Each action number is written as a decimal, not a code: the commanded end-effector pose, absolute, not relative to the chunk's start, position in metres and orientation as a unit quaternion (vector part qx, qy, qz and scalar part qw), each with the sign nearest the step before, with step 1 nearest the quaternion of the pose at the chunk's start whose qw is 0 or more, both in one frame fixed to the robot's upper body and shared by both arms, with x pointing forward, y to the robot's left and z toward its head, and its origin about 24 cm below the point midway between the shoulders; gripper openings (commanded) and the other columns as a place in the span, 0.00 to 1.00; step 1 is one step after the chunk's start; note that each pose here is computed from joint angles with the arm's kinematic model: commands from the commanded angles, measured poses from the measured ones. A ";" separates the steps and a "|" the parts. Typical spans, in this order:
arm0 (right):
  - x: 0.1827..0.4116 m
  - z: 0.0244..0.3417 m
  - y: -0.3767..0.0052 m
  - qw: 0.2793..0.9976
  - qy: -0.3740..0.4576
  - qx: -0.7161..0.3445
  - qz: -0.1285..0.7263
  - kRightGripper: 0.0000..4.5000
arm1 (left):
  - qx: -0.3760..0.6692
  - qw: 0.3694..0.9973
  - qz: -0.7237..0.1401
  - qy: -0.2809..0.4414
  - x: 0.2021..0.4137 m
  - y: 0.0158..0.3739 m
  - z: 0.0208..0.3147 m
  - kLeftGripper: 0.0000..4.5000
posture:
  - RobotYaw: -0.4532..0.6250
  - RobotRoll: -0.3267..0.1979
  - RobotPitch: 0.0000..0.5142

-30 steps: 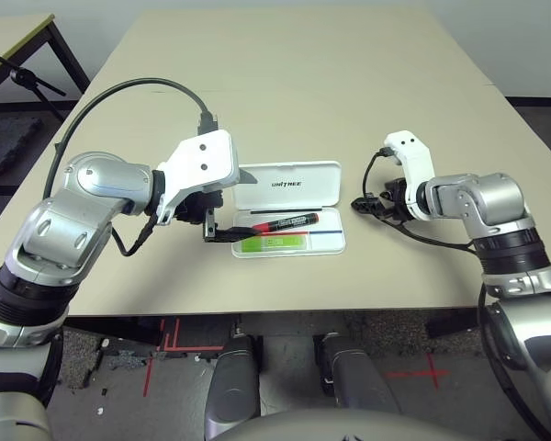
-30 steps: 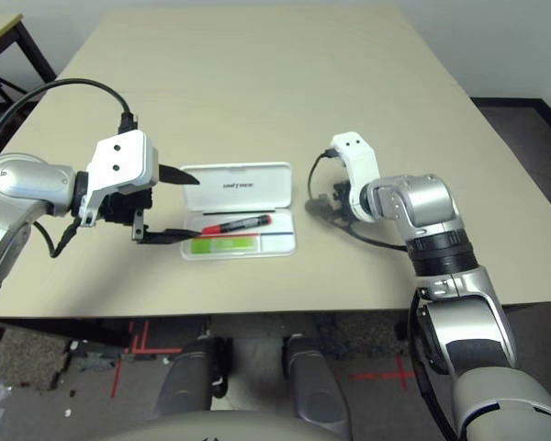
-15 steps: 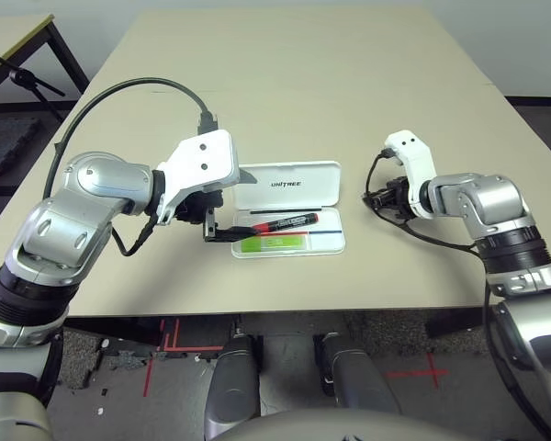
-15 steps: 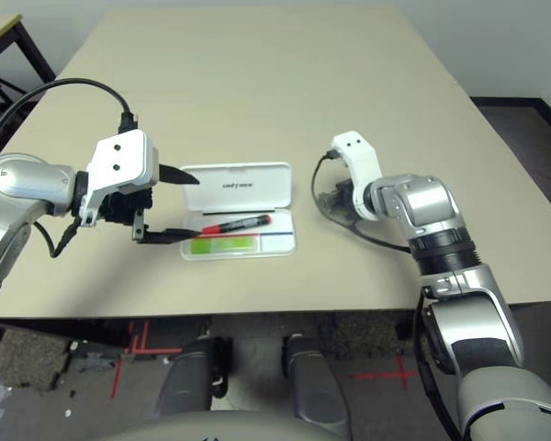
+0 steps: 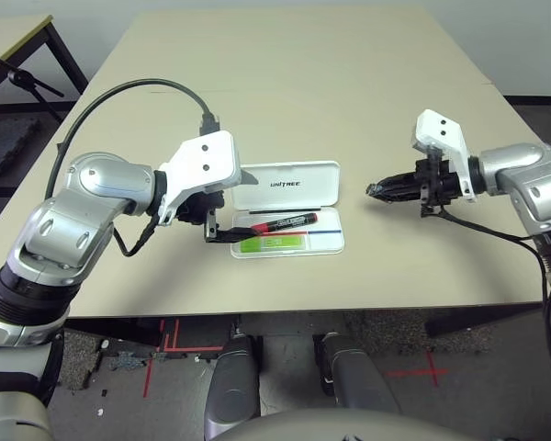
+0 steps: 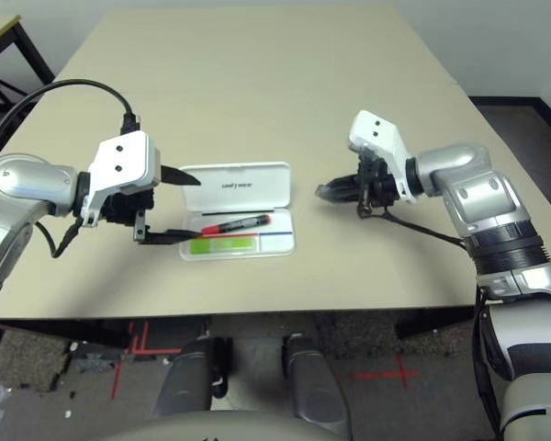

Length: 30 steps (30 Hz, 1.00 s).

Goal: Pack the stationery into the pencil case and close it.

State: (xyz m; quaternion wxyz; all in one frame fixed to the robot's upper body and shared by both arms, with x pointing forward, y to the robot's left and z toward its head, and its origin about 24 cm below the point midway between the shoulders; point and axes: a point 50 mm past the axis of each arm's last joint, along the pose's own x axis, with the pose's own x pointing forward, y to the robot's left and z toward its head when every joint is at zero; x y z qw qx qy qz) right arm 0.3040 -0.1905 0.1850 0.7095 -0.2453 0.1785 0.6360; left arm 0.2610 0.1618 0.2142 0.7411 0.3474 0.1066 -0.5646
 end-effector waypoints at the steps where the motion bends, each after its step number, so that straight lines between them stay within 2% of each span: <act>1: 0.294 0.177 -0.180 0.671 0.195 -0.259 0.667 0.06 | 0.351 0.738 -0.568 0.102 0.260 0.157 0.217 1.00 | 0.45 0.62 0.23; 14: 0.299 0.153 -0.145 0.659 0.176 -0.285 0.673 0.06 | 0.357 0.738 -0.563 0.105 0.261 0.157 0.217 1.00 | 0.46 0.62 0.23; 30: 0.304 0.132 -0.127 0.648 0.178 -0.289 0.682 0.06 | 0.357 0.740 -0.559 0.110 0.260 0.157 0.214 1.00 | 0.47 0.62 0.23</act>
